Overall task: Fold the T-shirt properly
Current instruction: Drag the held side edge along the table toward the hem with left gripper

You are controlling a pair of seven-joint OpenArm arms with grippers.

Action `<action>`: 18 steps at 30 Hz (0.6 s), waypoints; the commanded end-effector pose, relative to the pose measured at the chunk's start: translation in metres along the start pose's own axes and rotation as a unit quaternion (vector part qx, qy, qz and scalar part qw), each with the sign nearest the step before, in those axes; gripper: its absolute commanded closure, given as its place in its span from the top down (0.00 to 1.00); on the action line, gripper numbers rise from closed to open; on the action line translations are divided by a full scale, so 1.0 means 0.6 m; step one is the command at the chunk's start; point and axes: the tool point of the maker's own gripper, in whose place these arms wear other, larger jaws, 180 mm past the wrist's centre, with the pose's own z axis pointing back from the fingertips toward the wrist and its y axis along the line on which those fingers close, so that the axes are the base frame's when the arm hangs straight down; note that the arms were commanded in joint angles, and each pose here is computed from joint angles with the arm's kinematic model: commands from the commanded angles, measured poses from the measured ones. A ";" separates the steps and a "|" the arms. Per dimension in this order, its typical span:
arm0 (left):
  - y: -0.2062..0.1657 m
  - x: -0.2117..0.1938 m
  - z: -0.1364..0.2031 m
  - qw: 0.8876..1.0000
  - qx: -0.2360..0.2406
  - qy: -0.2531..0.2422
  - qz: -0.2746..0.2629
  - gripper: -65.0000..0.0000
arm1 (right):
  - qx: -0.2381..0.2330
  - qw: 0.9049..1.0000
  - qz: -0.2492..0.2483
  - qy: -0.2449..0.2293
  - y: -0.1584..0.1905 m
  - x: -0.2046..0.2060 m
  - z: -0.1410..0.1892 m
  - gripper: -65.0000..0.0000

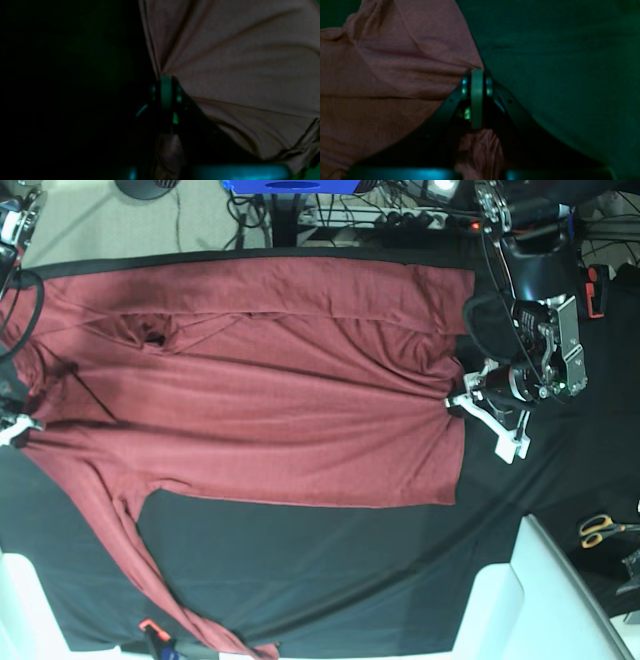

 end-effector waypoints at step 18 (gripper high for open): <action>-0.013 0.063 0.063 0.997 0.020 -0.041 -0.057 0.73 | -0.005 0.999 0.007 -0.035 -0.012 0.047 0.010 0.00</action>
